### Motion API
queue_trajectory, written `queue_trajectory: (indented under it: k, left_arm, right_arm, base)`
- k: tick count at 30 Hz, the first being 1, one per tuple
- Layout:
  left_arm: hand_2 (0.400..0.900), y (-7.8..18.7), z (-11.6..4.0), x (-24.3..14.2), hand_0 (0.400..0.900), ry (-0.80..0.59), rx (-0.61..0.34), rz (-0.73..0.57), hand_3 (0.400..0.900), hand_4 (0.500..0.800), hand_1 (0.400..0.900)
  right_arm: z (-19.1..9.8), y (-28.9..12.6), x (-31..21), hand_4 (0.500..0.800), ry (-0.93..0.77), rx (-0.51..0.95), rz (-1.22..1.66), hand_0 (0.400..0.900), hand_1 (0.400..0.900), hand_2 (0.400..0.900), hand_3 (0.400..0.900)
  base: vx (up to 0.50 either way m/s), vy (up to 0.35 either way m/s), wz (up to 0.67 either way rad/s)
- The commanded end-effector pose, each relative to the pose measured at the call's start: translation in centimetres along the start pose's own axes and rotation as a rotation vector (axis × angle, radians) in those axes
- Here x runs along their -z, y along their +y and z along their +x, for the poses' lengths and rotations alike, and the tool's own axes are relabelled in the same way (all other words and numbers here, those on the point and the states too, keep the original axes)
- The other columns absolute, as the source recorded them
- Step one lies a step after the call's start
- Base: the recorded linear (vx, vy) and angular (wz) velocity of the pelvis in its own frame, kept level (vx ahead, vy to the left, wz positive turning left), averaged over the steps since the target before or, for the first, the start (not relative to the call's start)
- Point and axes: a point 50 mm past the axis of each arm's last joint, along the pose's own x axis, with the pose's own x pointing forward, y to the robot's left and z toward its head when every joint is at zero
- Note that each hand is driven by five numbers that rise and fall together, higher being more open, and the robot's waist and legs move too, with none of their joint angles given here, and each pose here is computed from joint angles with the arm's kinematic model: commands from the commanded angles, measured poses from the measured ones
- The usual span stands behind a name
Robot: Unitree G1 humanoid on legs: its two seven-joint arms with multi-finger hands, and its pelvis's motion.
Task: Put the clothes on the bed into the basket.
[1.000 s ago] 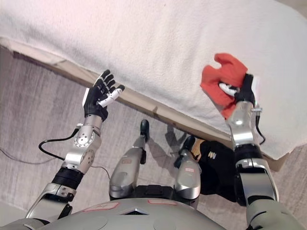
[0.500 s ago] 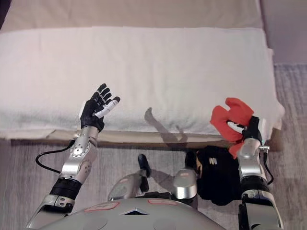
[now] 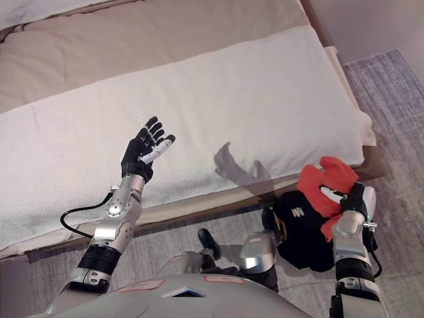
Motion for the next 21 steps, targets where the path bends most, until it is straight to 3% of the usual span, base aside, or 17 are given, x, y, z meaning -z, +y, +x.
queue_trajectory:
  k: [1, 11, 15, 17, 18, 21]
  left_arm:
    - [0.900, -0.1, 1.7, -4.0, 0.900, -0.196, 0.012, 0.020, 0.900, 0.800, 0.900]
    - [0.900, 0.8, 1.2, -3.7, 0.900, -0.179, 0.022, 0.035, 0.900, 0.800, 0.900]
    - [0.900, 0.3, 1.1, -3.7, 0.900, -0.172, 0.062, 0.034, 0.900, 0.800, 0.900]
    - [0.900, 0.4, 1.1, -3.7, 0.900, -0.174, 0.063, 0.035, 0.900, 0.800, 0.900]
    - [0.900, 0.4, 1.0, -3.7, 0.900, -0.175, 0.060, 0.035, 0.900, 0.800, 0.900]
    - [0.900, 0.9, 0.7, -3.4, 0.900, -0.161, 0.031, 0.024, 0.900, 0.800, 0.900]
  right_arm:
    - [1.7, -3.0, -1.9, 0.500, -0.049, 0.119, 0.076, 0.400, 0.400, 0.400, 0.400]
    - [2.1, -3.1, 3.4, 0.500, 0.245, 0.023, 0.054, 0.400, 0.400, 0.400, 0.400]
    - [2.3, -5.1, 4.2, 0.500, 0.320, 0.074, 0.123, 0.400, 0.400, 0.400, 0.400]
    - [2.3, -5.5, 4.2, 0.655, 0.321, 0.108, 0.179, 0.659, 0.659, 0.659, 0.659]
    - [2.3, -5.9, 4.2, 0.800, 0.322, 0.130, 0.217, 0.900, 0.900, 0.900, 0.900]
    - [2.4, -6.1, 3.8, 0.800, 0.294, 0.157, 0.249, 0.900, 0.900, 0.900, 0.900]
  base:
    - [0.113, -0.032, -0.01]
    - [0.066, -0.045, -0.09]
    - [0.041, -0.025, 0.08]
    - [0.036, -0.010, -0.01]
    - [0.033, -0.008, -0.04]
    - [0.023, -0.007, -0.04]
